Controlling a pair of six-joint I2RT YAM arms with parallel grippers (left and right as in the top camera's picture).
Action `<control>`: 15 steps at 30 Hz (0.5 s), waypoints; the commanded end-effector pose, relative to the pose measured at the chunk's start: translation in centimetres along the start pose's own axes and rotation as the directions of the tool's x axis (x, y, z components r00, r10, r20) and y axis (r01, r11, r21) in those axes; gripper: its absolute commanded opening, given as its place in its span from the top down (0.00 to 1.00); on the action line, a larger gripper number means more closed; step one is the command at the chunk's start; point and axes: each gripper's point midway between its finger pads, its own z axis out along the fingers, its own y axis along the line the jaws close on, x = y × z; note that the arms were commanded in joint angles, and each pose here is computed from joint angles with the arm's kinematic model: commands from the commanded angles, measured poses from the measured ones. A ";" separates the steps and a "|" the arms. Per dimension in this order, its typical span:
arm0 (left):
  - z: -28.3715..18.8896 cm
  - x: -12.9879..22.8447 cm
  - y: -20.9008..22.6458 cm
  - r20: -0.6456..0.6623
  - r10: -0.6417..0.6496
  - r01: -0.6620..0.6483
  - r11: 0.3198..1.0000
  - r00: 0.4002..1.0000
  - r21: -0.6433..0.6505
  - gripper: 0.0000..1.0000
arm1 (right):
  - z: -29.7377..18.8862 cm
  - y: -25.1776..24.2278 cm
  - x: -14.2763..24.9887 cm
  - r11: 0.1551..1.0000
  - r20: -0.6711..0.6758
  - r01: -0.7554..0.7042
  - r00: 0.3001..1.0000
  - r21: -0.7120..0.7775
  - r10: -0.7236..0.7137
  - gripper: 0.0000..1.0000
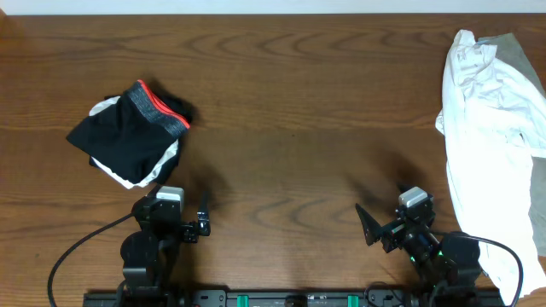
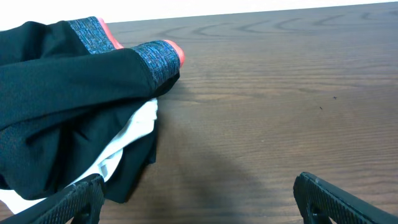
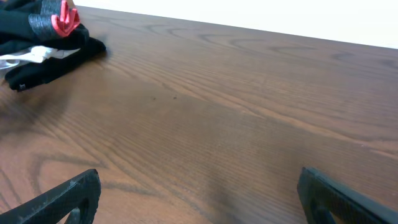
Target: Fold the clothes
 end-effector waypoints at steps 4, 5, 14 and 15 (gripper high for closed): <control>0.3 0.7 -0.7 -0.012 -0.027 0.027 0.999 1.000 0.042 0.02 | 0.0 0.3 0.1 1.000 0.000 0.013 1.000 -0.013 -0.013 0.01; 0.2 0.7 -1.2 -0.013 -0.058 0.059 0.996 0.998 0.071 0.02 | 0.0 0.3 0.1 1.000 0.000 0.013 1.000 -0.013 -0.013 0.01; -0.4 0.1 -4.3 -0.053 -0.242 0.248 0.938 0.969 0.243 0.02 | -0.1 2.2 -1.3 0.989 0.044 -0.066 0.996 -0.131 0.072 0.01; -0.6 -0.4 -4.3 -0.048 -0.270 0.273 0.930 0.962 0.245 0.02 | -0.3 2.7 -2.2 0.983 0.075 -0.082 0.993 -0.166 0.096 0.01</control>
